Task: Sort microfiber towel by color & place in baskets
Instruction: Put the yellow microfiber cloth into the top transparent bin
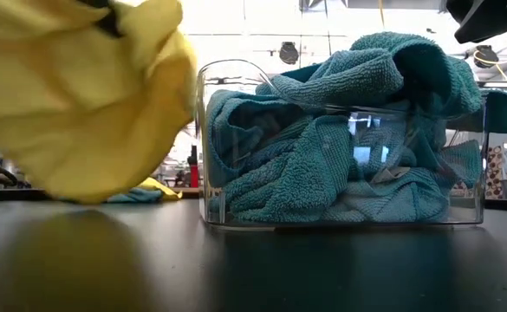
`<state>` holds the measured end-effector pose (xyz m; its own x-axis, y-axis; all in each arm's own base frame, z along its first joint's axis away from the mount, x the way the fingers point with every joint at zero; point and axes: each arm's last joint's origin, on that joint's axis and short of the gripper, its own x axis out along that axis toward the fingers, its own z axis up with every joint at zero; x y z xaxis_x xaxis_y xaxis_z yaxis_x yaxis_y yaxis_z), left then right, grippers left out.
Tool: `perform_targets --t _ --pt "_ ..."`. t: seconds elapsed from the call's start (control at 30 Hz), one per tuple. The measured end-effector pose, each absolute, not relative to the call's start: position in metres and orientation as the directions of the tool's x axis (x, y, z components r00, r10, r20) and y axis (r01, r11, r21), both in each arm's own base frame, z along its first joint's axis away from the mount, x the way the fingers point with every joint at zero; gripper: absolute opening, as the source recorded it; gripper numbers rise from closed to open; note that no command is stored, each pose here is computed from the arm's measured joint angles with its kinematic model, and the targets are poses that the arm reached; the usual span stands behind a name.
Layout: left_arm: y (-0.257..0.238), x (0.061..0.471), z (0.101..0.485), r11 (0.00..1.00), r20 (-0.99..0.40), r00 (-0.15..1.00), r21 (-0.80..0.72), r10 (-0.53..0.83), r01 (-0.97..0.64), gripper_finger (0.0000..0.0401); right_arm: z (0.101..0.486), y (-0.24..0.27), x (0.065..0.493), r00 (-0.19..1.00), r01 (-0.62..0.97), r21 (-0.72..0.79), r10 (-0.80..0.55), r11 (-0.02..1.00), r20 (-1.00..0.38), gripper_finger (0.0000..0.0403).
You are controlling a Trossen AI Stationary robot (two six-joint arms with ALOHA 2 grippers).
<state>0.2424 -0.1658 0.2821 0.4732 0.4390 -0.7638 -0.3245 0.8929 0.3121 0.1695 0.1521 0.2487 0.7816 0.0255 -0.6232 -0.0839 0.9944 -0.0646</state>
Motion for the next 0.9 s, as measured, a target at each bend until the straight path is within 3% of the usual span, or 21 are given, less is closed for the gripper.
perform_targets --t 0.4,0.7,0.9 --pt "-0.065 0.298 0.362 0.759 -0.580 0.490 0.515 0.651 -0.399 0.0013 0.249 0.152 0.169 0.781 -0.084 -0.065 0.026 0.994 -0.623 0.0215" --pt "-0.009 0.322 0.378 0.701 -0.492 0.499 0.517 0.713 -0.492 0.0013 0.249 0.152 0.169 0.781 -0.084 -0.065 0.026 0.994 -0.624 0.0215" --pt "0.008 0.325 0.378 0.725 -0.520 0.507 0.461 0.688 -0.511 0.0013 0.249 0.152 0.169 0.781 -0.084 -0.064 0.026 0.994 -0.623 0.0215"
